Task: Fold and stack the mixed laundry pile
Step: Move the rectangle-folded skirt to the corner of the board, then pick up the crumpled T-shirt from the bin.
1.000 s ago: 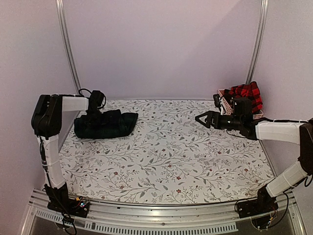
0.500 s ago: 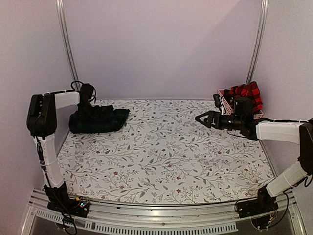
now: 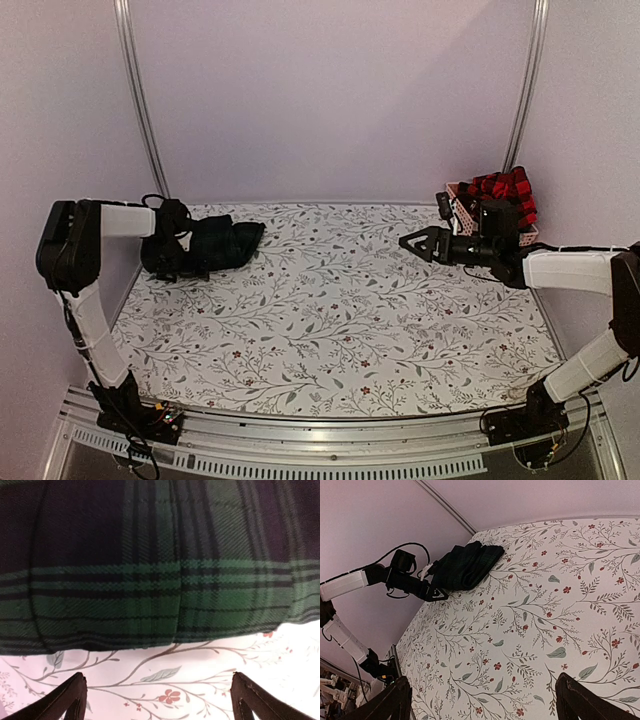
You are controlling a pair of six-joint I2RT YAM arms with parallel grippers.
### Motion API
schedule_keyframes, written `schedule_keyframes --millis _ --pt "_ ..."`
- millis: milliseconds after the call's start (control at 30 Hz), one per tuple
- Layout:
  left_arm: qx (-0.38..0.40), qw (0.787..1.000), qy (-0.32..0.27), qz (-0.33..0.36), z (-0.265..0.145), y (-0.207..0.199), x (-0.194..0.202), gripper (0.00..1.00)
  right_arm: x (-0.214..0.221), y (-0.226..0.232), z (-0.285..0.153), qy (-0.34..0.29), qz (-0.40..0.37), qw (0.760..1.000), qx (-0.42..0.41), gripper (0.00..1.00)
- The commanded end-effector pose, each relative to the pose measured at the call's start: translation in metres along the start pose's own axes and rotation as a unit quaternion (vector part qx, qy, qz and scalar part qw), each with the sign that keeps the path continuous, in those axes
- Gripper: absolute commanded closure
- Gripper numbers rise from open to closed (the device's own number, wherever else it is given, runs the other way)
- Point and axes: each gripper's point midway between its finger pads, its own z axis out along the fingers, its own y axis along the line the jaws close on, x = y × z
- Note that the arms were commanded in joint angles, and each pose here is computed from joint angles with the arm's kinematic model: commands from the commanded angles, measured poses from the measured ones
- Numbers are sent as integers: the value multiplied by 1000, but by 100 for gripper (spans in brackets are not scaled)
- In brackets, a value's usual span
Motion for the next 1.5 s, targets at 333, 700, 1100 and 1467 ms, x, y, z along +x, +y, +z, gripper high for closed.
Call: schedule_keyframes --millis 333,700,1100,1467 --pt "18 999 18 42 70 -9 -53 0 -5 6 4 -1 -2 1000 -30 1" --pt "3 997 27 70 73 -1 -64 0 -2 7 7 9 3 999 -42 1" --pt "89 952 -271 108 -128 -114 -116 0 -75 -35 -44 -28 -47 994 98 1" --pt "164 858 -485 39 -263 -106 -126 0 -188 -139 -165 -162 -38 923 347 1"
